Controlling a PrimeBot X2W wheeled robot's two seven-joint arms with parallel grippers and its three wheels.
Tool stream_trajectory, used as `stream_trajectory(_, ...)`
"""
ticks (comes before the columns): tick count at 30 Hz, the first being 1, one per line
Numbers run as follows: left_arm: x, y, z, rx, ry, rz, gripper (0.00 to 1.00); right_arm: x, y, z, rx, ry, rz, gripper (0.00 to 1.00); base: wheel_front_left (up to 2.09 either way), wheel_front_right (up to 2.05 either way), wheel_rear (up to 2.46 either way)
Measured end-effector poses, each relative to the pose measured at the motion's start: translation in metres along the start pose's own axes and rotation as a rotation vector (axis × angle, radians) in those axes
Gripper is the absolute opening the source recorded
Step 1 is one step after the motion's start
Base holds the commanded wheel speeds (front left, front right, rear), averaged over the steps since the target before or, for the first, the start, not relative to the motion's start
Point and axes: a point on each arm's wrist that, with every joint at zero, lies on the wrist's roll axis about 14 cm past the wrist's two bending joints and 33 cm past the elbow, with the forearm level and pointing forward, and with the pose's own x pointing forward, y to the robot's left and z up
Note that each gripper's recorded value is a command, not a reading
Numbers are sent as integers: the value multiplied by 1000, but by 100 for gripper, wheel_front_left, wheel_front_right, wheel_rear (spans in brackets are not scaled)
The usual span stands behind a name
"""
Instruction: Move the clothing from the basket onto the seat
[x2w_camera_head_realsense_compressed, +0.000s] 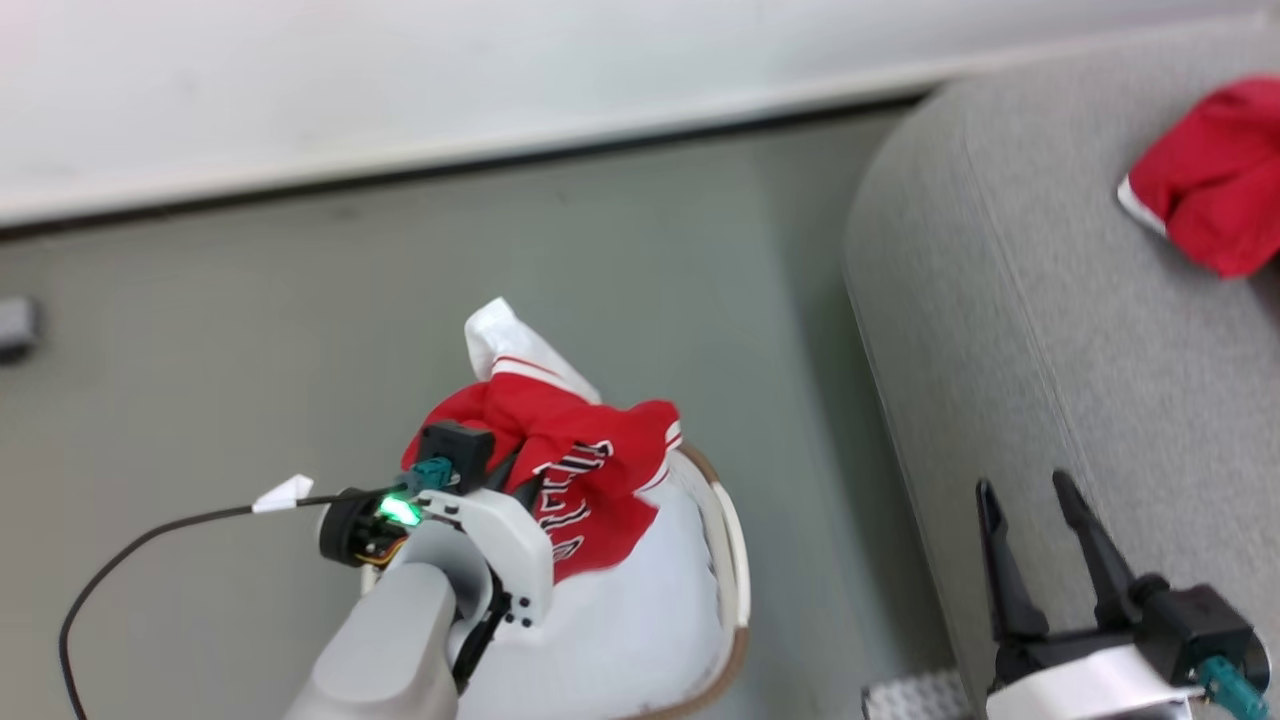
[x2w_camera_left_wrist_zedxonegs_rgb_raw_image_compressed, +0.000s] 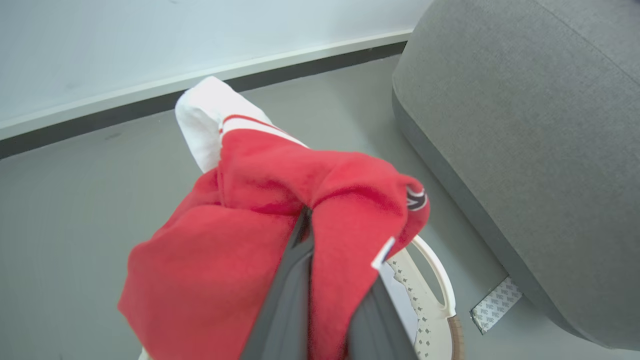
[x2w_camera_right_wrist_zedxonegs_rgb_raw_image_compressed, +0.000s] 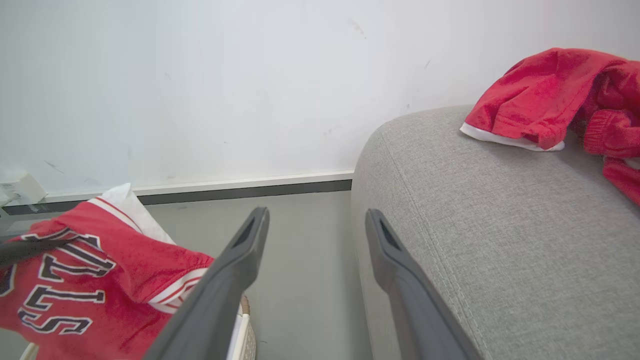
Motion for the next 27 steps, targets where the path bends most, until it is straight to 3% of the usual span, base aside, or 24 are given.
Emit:
stream_trajectory(15,-105,-18,181,63,-484,40,0,-37,53,36,-3,-110,155,100,0,0,0)
stream_trajectory(21,-141,-30,217,101,-574,27,0,-52,60,42,-2,-137,174,100,0,0,0)
stream_trajectory(27,-149,-45,217,104,-571,-5,0,-57,68,42,-29,-140,204,100,0,0,0)
